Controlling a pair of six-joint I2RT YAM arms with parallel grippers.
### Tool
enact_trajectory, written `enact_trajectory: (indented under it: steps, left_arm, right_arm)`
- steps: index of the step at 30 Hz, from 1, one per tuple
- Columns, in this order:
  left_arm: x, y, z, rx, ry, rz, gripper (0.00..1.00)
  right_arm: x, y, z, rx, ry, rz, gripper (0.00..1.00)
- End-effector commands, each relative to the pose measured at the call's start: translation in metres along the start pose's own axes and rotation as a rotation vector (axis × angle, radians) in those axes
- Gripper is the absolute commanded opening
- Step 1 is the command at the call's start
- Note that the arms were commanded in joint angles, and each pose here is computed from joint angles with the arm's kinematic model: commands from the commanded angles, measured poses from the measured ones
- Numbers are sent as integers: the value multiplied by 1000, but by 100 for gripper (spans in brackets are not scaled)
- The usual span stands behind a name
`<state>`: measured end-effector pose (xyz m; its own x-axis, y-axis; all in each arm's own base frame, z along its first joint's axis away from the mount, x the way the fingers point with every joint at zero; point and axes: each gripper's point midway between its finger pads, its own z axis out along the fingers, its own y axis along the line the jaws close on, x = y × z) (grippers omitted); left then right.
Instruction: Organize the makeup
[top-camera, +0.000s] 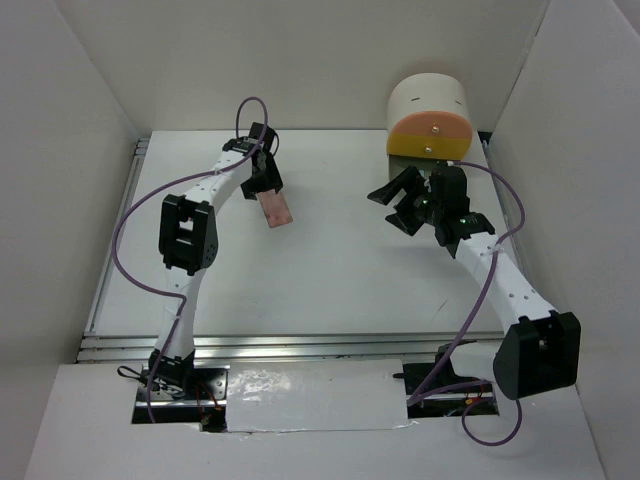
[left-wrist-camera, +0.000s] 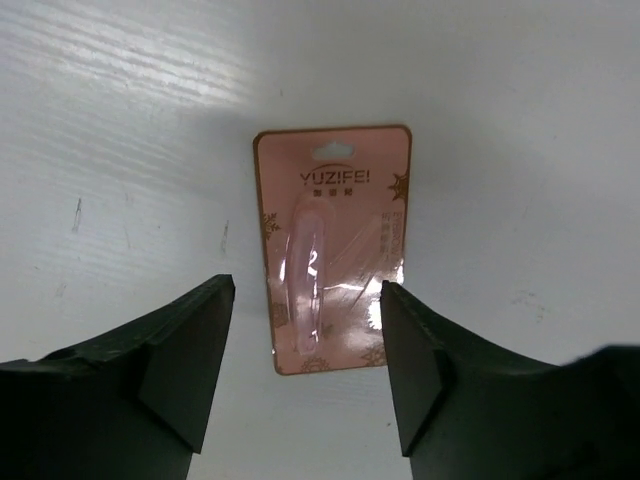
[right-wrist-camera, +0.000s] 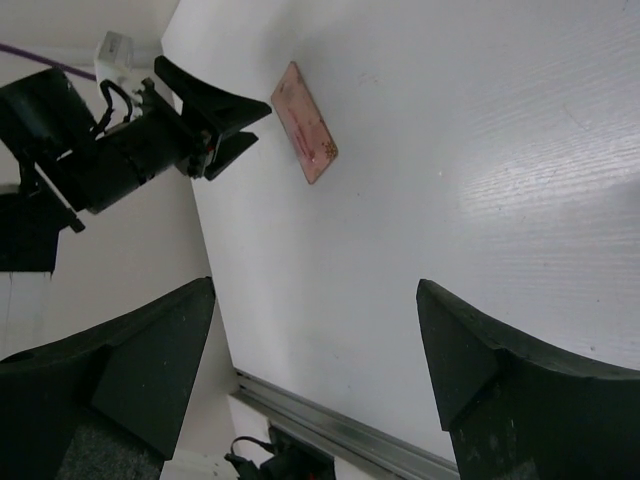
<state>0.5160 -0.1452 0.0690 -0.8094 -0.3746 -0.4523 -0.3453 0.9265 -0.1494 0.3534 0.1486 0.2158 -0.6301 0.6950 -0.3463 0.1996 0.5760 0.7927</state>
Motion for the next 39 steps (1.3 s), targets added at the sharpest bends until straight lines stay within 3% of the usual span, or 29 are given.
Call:
enact_trajectory:
  steps: [1, 15, 18, 22, 25, 28, 39]
  left_arm:
    - [-10, 0, 7, -70, -58, -4, 69]
    - [33, 18, 48, -161, 51, -30, 64]
    - [38, 21, 50, -177, 63, -31, 52]
    - [51, 30, 51, -198, 93, -32, 25]
    - [67, 38, 55, -211, 131, -33, 18]
    - [73, 41, 54, -212, 151, -35, 0]
    - [80, 42, 45, -206, 174, -18, 0]
  right_arm:
    - [7, 3, -13, -34, 1, -64, 90]
    - [17, 8, -7, -59, 51, -84, 90]
    - [19, 5, -6, -56, 55, -81, 90]
    - [20, 3, -5, -53, 57, -82, 90]
    - [21, 4, -4, -54, 59, -84, 90]
    - [21, 6, -4, -55, 60, -87, 90]
    - [25, 0, 2, -56, 70, -88, 90]
